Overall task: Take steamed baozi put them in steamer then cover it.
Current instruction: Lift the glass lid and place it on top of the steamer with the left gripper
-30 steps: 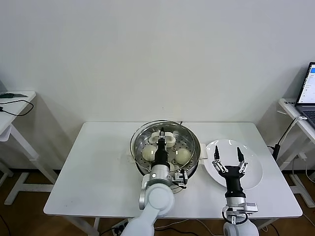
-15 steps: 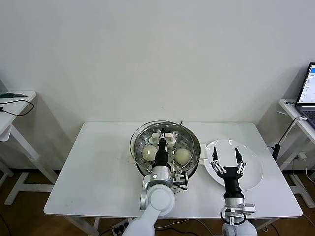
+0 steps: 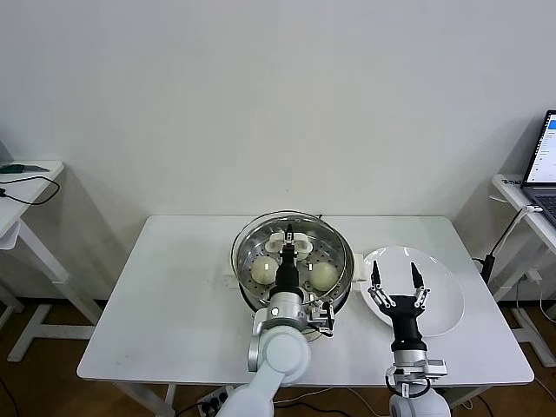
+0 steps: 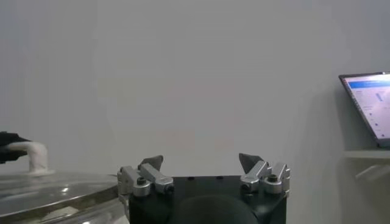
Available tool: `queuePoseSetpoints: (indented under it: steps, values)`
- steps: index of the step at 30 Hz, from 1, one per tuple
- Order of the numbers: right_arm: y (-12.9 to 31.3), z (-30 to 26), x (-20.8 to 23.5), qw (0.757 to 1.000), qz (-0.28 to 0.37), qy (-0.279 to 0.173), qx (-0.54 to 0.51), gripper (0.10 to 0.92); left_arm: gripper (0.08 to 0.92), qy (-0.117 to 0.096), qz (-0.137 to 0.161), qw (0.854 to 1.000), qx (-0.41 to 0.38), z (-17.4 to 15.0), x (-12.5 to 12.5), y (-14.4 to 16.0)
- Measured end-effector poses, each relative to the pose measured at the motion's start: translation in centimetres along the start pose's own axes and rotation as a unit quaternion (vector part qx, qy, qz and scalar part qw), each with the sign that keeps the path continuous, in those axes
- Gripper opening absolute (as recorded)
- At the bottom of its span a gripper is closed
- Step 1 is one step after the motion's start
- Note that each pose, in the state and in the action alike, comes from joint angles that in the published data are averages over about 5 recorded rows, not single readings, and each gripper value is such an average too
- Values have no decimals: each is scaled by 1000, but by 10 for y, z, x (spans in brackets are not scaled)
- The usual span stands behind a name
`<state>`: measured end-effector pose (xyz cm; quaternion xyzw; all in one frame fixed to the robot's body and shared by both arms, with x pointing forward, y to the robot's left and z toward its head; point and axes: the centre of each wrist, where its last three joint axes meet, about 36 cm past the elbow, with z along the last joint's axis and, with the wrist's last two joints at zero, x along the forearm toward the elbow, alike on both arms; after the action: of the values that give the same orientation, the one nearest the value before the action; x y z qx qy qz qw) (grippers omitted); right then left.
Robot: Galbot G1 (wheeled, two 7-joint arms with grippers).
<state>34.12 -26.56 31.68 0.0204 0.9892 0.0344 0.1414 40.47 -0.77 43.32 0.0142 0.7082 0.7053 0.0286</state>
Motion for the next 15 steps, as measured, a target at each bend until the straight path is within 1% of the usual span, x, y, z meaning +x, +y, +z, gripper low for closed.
queuePoseSetpoints:
  steps: [15]
  values:
    - [2,3,1,1000,-4,4,2,823,188,-15,-1,1000,-3,-4,4,-5]
